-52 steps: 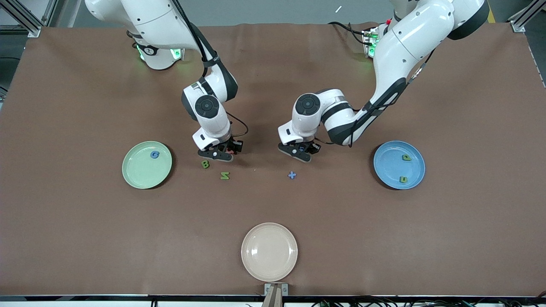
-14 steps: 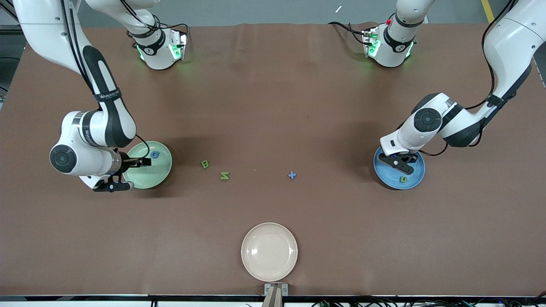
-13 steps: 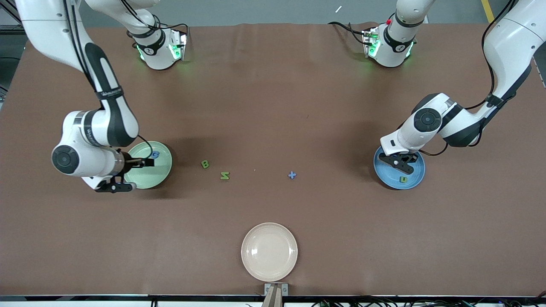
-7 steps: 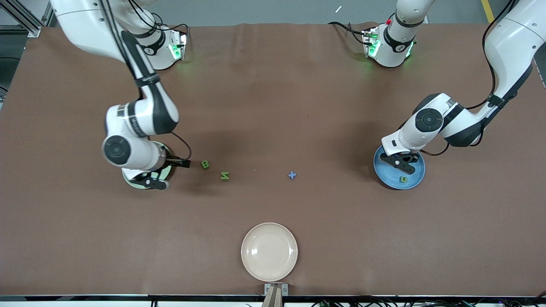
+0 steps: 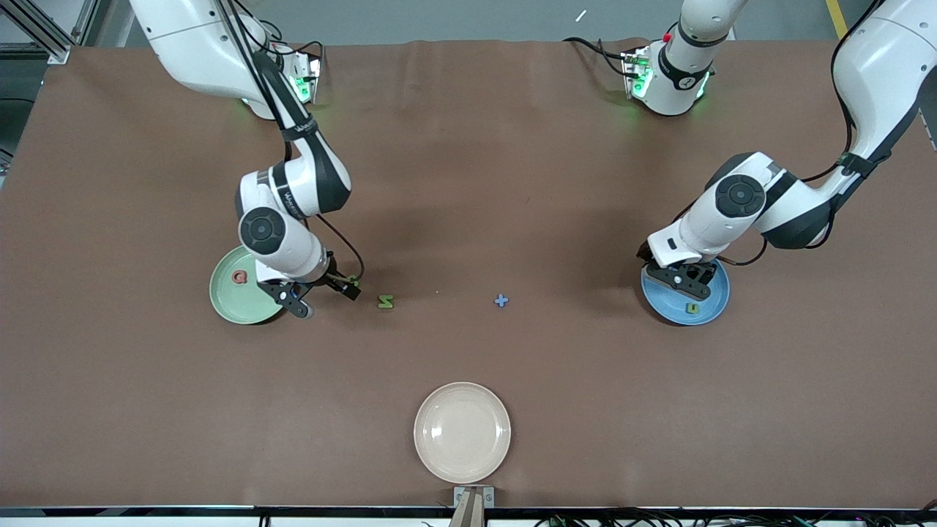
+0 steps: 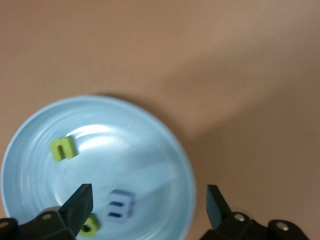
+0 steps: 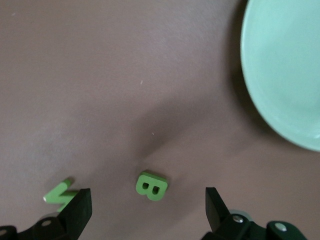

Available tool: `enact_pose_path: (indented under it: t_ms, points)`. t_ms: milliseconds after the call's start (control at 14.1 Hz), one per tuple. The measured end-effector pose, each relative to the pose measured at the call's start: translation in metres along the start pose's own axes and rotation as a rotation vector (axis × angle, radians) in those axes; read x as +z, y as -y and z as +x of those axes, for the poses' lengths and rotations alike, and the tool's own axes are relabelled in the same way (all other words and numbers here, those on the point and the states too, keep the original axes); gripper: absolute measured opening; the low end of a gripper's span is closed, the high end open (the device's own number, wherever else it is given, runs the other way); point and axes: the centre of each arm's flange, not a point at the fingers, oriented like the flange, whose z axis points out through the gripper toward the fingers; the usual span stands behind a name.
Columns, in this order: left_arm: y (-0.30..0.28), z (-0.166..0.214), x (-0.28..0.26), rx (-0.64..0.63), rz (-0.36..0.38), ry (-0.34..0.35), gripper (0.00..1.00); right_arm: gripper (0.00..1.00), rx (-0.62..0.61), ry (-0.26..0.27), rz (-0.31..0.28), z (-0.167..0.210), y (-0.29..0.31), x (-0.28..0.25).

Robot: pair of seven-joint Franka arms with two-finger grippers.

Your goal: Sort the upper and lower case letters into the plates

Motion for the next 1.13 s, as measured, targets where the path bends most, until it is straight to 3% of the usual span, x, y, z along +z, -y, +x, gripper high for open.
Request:
enact_pose_path:
  t_ms: [354, 566, 707, 778, 919, 1061, 1132]
  points:
    - [-0.12, 0.065, -0.044, -0.211, -0.047, -0.043, 1.0, 1.0, 0.102, -0.031, 0.029, -0.007, -0.014, 0.029]
    - [-0.185, 0.096, -0.035, -0.309, -0.039, -0.03, 1.0, 0.97, 0.109, -0.04, 0.033, -0.021, -0.009, 0.044]
    - [-0.218, 0.111, -0.019, -0.365, -0.018, -0.017, 1.0, 0.85, 0.106, -0.04, 0.026, -0.031, -0.005, 0.053]
    - [-0.232, 0.117, -0.01, -0.386, -0.004, -0.013, 1.0, 0.85, 0.105, -0.041, 0.025, -0.033, -0.005, 0.055]
    - [-0.255, 0.12, 0.009, -0.409, 0.016, 0.006, 1.0, 0.71, 0.106, -0.044, 0.033, -0.032, -0.003, 0.052]
    - [-0.27, 0.124, 0.023, -0.425, 0.016, 0.017, 1.0, 0.67, 0.107, -0.045, 0.035, -0.031, -0.003, 0.051]
    - [-0.273, 0.128, 0.028, -0.434, 0.011, 0.018, 1.0, 0.55, 0.106, -0.046, 0.039, -0.031, -0.002, 0.049]
